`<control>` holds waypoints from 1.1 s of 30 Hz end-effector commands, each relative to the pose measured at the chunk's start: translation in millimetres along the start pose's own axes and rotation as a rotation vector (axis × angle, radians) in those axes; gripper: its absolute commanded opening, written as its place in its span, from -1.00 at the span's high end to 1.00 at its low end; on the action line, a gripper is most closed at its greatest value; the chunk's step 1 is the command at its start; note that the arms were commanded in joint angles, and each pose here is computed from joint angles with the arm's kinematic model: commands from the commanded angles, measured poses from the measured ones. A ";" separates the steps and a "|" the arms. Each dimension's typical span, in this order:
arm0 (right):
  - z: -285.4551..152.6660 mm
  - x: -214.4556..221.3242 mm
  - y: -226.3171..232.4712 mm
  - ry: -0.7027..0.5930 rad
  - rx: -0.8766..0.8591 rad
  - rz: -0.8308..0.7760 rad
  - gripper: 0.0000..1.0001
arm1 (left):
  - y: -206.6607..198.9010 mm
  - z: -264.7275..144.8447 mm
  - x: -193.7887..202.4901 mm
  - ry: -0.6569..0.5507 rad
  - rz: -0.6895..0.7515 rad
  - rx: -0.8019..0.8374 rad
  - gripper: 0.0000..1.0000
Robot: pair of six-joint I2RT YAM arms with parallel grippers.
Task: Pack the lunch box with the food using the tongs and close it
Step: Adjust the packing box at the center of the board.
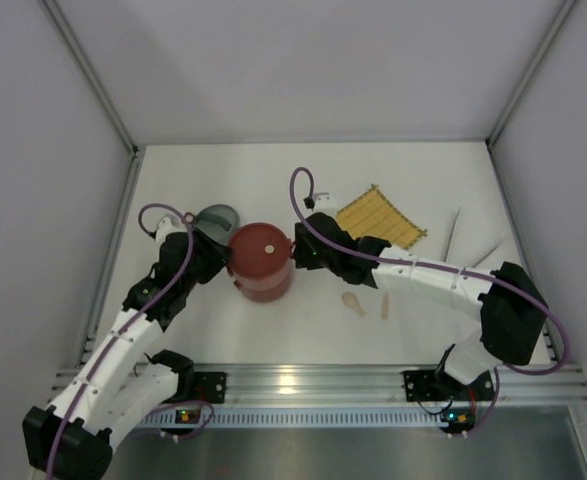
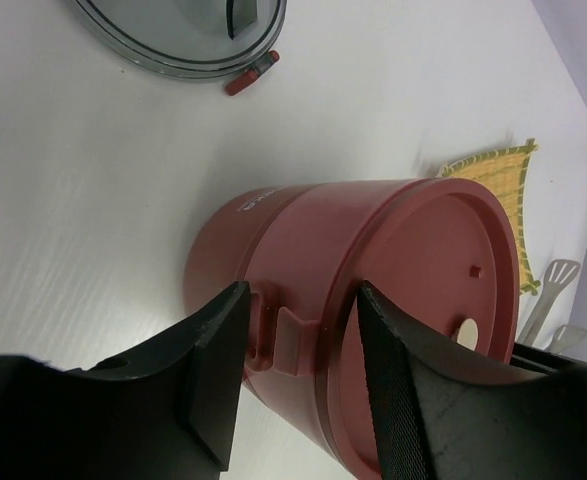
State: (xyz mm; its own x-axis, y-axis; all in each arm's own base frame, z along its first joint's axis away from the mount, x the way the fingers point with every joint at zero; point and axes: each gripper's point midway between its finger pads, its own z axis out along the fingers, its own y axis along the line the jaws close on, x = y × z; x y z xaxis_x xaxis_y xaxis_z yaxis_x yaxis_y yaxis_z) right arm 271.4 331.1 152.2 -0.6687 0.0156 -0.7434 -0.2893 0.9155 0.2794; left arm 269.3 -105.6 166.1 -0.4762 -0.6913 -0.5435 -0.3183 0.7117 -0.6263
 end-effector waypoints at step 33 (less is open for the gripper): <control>3.8 -34.6 11.9 -0.068 -0.026 0.015 0.22 | -5.8 15.4 -13.9 -0.062 -0.006 -0.010 0.03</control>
State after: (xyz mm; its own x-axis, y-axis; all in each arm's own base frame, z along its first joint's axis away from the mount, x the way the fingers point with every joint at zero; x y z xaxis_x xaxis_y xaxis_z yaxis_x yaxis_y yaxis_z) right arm 277.1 335.5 155.9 -0.6627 0.0158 -0.7487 -0.2942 0.9139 0.2797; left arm 276.0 -84.5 140.8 -0.4299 -0.6956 -0.5756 -0.4296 0.7183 -0.5472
